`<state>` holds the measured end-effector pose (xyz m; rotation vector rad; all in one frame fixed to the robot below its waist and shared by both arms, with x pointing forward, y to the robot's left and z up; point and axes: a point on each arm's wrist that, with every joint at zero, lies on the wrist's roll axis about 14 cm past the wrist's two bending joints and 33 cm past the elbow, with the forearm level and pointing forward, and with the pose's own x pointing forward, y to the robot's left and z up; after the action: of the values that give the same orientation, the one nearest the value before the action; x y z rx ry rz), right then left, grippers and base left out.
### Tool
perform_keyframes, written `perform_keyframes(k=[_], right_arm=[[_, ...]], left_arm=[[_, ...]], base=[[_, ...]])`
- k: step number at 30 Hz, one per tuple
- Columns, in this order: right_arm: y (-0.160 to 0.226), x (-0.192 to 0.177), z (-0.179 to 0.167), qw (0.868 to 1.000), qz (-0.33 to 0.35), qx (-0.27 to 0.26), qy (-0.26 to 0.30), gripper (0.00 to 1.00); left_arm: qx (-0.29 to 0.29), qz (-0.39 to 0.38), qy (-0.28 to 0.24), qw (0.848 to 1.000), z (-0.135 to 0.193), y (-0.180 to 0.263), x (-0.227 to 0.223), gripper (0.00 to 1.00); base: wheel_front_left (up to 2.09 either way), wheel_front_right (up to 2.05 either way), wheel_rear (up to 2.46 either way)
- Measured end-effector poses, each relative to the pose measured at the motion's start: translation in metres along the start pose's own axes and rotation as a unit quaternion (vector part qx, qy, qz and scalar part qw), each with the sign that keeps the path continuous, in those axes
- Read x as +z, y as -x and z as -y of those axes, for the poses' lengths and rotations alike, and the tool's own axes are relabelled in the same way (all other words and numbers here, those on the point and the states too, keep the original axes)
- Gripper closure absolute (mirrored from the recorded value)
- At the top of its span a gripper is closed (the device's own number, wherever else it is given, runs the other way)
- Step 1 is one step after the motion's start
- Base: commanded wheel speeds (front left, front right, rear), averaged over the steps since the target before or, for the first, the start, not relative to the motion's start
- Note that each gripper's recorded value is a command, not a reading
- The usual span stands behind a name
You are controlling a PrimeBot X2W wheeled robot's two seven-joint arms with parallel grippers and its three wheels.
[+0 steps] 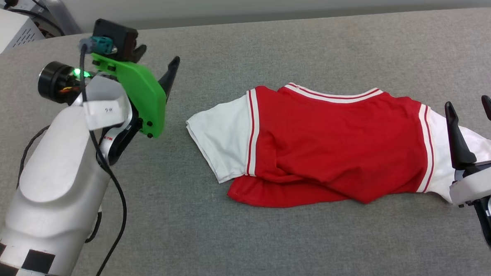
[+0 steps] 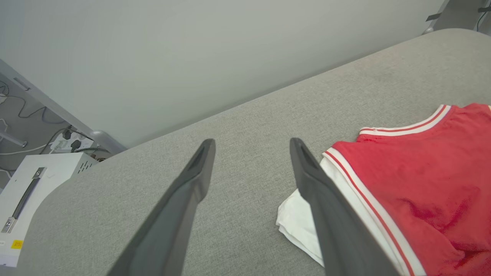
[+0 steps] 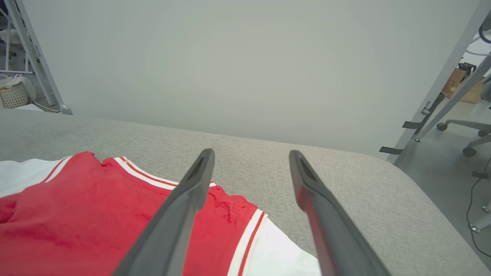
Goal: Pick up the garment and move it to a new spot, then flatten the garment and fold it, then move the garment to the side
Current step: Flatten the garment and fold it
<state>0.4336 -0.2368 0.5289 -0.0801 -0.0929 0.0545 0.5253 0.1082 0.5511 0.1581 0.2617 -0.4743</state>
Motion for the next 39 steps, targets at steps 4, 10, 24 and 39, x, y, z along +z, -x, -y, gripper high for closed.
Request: perform_keyframes(k=[4,10,24,39], right_arm=[[0.003,-0.008,-0.002,1.000,-0.013,0.000,-0.004,0.00],[0.004,-0.024,-0.006,0.999,-0.038,0.006,-0.004,0.00],[-0.006,-0.059,-0.009,0.997,-0.078,0.014,0.000,0.00],[-0.014,-0.046,0.014,0.998,-0.063,0.003,0.029,0.00]], left_arm=[[-0.052,-0.099,0.020,0.994,0.021,-0.012,-0.026,0.00],[-0.106,-0.239,0.029,0.965,0.040,-0.022,-0.065,0.00],[-0.126,-0.431,-0.007,0.893,0.043,-0.037,-0.166,0.00],[-0.134,-0.375,-0.008,0.917,0.039,-0.037,-0.155,1.00]], base=[[0.00,0.00,0.00],[0.00,0.00,0.00],[0.00,0.00,0.00],[0.00,0.00,0.00]])
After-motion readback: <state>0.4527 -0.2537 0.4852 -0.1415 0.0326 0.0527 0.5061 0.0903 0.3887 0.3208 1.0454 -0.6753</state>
